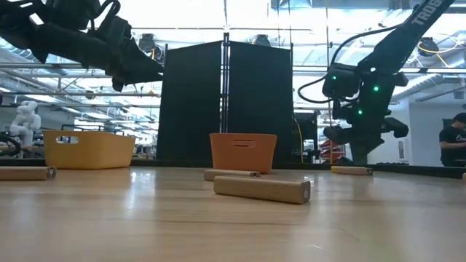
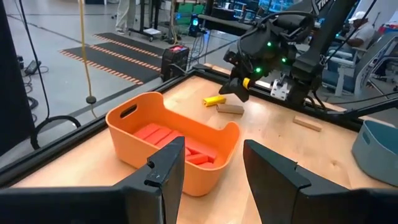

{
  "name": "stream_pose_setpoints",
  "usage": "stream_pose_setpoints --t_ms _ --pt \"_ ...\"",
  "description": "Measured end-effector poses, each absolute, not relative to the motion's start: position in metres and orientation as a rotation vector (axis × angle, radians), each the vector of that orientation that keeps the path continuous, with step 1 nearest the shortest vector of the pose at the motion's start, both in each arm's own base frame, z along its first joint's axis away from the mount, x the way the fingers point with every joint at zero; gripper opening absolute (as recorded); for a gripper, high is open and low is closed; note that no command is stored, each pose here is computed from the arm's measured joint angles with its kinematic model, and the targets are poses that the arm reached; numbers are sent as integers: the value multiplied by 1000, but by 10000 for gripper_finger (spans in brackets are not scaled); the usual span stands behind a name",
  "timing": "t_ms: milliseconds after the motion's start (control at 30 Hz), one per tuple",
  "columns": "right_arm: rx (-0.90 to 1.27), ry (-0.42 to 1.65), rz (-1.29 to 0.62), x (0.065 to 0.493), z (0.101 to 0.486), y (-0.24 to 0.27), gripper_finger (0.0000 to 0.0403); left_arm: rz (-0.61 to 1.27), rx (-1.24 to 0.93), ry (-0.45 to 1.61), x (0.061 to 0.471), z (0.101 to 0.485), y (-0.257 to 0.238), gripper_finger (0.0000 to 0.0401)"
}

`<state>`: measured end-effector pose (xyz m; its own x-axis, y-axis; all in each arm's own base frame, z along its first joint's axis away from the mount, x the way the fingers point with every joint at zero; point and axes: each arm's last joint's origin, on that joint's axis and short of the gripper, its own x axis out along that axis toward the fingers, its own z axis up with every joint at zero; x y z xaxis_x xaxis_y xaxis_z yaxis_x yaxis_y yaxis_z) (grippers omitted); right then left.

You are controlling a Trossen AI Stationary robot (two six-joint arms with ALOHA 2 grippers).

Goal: Sort blocks
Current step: Put the yellow block into the yellow bin

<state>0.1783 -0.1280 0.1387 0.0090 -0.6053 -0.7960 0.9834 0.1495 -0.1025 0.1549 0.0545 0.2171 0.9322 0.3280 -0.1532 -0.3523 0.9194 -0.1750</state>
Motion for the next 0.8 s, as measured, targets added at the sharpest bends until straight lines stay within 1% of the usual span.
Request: stream_pose_setpoints --t_ms 133,233,367,533,667,733,800 --pt "528 930 -1200 180 140 -126 39 350 -202 122 155 217 54 160" --pt "430 1010 -1131 178 141 -125 66 350 -202 123 155 217 54 160" --pt "333 1107 -1141 172 141 -123 105 350 -203 124 155 217 54 160" --pt "246 1155 -1091 172 141 -123 173 351 -205 135 155 216 54 160" --pt "246 1194 -985 170 141 -127 222 351 -206 144 155 215 54 160" --pt "254 1211 -958 166 140 -132 235 350 -207 144 155 215 54 160" --pt "266 1207 -910 163 141 -138 238 345 -207 144 155 215 54 160"
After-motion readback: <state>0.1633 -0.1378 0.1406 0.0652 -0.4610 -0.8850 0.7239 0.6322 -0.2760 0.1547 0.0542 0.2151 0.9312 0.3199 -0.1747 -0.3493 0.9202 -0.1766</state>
